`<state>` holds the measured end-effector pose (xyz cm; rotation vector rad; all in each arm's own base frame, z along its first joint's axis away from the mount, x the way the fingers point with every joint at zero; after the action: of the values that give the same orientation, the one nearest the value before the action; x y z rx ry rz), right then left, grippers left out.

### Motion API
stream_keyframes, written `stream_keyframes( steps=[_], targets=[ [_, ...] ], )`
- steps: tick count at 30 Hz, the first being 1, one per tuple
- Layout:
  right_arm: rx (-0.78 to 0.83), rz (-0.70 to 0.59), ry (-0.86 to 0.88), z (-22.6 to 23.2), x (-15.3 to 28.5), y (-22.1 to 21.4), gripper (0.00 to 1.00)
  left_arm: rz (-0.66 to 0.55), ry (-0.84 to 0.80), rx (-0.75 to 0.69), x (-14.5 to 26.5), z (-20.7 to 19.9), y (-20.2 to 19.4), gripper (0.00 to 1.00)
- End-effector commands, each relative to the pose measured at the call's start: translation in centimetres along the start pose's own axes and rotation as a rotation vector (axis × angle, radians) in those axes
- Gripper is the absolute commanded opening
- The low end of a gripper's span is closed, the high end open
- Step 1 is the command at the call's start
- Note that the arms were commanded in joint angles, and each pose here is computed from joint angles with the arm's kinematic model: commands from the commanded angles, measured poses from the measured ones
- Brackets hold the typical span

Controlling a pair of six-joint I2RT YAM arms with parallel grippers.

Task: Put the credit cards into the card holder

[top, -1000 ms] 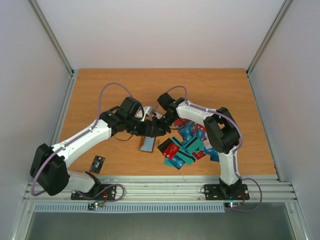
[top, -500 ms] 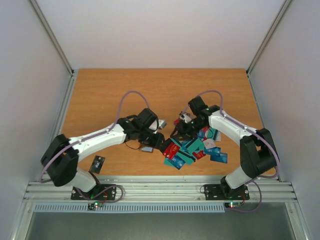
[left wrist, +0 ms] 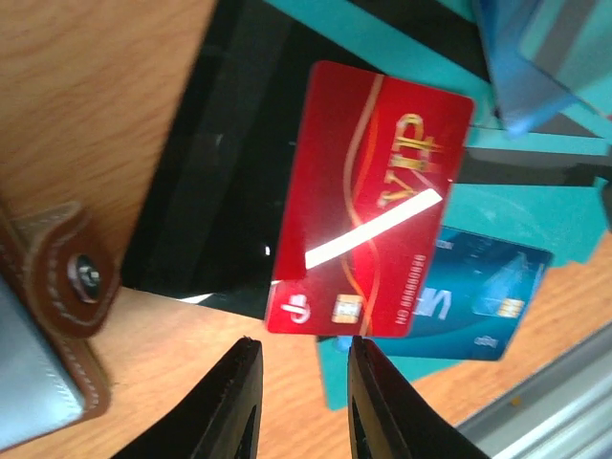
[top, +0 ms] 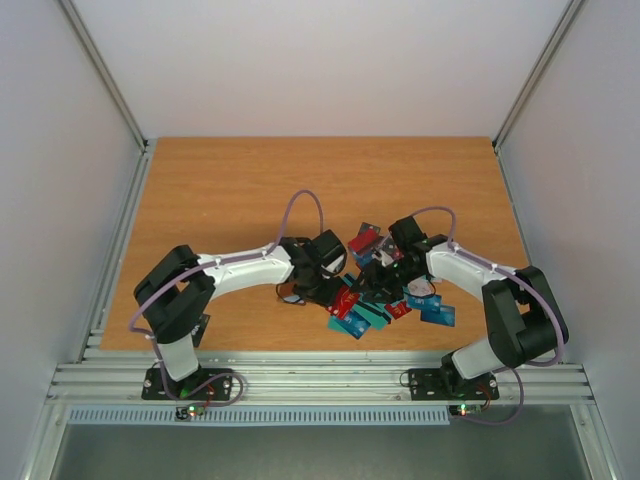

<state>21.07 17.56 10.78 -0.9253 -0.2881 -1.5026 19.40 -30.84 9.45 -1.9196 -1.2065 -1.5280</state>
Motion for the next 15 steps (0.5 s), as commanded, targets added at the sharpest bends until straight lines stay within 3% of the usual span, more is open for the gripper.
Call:
stream_keyframes(
  steps=[1, 15],
  targets=[
    [0.001, -0.021, 0.052, 0.4, -0.1, 0.5, 0.48, 0.014, 0.075, 0.003, -0.7, 0.9, 0.3, 0.27],
    [-0.074, -0.062, 0.020, -2.2, -1.5, 1.9, 0.48, 0.033, 0.094, -0.039, -2.7, 1.3, 1.1, 0.24]
  ],
)
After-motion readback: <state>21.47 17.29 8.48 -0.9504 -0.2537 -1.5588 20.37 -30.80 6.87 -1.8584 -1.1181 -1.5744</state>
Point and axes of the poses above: each gripper's point midway between its finger pads, its own x axis back along the fingers, its own z axis along the line the jaws close on, y = z × x, the point moved 5 cm from there along x, back along the fingers, and after that the axes turned 12 degrees about -x, right-handed, at the moved point
